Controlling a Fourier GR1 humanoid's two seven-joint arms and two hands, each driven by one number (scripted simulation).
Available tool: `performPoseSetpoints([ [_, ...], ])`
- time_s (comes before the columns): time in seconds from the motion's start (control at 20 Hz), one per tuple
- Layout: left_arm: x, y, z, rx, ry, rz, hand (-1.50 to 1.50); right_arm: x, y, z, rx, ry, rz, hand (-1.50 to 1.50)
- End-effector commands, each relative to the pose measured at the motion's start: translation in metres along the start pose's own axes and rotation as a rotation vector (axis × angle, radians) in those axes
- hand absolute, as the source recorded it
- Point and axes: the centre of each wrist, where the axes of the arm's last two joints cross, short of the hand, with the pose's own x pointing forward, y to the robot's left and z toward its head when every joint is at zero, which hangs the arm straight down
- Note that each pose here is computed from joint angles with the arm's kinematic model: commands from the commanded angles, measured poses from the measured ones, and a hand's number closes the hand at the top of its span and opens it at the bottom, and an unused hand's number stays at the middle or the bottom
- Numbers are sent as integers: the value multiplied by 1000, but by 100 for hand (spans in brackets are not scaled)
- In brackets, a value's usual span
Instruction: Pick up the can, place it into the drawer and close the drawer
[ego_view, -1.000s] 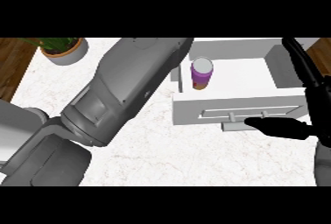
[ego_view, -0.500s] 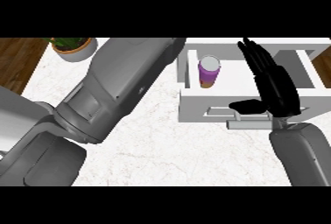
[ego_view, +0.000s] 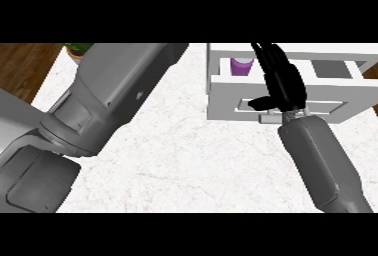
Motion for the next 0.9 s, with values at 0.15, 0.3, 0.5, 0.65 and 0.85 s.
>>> performPoseSetpoints([
  [0.15,-10,24,-5,3,1,-13,-150,5,17,-36,-115,38,67,-150],
  [0.3,7,35,-8,4,14,-13,-150,5,9,-54,-130,47,89,-150],
  [0.5,5,34,-3,-8,13,-14,-150,-6,5,-62,-182,56,102,-150],
  [0.65,5,58,-7,11,10,-25,-150,6,2,-76,-196,50,112,-150],
  [0.85,-4,60,-1,-16,22,-9,-150,12,7,-79,-222,51,132,-150],
])
